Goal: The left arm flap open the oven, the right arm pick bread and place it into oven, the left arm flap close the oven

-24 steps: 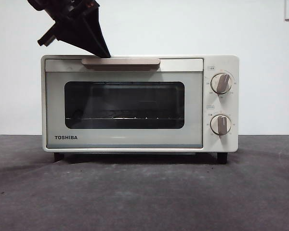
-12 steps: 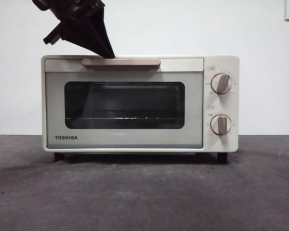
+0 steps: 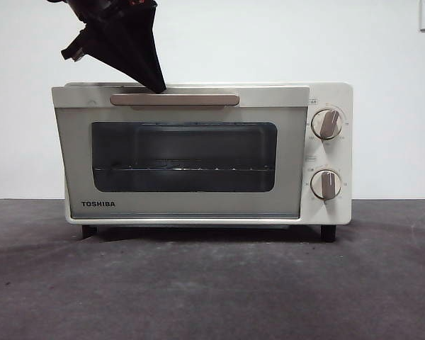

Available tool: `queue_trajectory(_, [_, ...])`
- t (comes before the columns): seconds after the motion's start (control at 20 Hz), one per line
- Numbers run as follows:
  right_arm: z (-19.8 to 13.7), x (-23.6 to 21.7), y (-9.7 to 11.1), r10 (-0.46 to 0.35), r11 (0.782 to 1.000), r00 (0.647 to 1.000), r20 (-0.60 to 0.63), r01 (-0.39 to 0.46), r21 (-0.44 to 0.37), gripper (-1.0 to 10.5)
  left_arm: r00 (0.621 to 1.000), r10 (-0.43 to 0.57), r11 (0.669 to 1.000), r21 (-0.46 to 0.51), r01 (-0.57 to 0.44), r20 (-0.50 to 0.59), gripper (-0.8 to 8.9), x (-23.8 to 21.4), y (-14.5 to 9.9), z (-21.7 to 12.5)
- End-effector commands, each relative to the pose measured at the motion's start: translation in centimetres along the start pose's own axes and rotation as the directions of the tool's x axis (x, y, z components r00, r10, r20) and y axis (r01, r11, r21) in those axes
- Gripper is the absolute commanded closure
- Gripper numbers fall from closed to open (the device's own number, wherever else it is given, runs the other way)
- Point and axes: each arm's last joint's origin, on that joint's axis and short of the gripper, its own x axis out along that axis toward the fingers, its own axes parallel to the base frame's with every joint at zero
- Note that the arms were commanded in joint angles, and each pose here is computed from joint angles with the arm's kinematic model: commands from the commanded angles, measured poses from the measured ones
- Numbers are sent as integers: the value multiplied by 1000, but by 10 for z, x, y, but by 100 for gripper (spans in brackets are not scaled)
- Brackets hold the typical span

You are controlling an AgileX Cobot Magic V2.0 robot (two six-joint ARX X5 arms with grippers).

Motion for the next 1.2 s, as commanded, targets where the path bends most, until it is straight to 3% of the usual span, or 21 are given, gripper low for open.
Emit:
queue_trajectory(0.05, [4, -2, 3, 10, 1000, 1000, 19, -10, -1, 776, 997, 28, 1000, 13, -27, -69, 805, 18, 0, -7])
queue_trajectory(0.4, [4, -2, 3, 10, 1000, 1000, 20, -10, -1, 776, 999, 34, 999, 22, -33, -31, 805, 24, -9, -27])
queue_trajectory(0.95, [7, -3, 4, 18, 1000, 998, 57, -17, -19, 776, 990, 62, 994, -93, -50, 129, 805, 36, -23, -107])
queue_trajectory(1.2, [7, -3, 4, 18, 1000, 998, 57, -17, -18, 776, 990, 66, 992, -118, -52, 125, 805, 49, -31, -124])
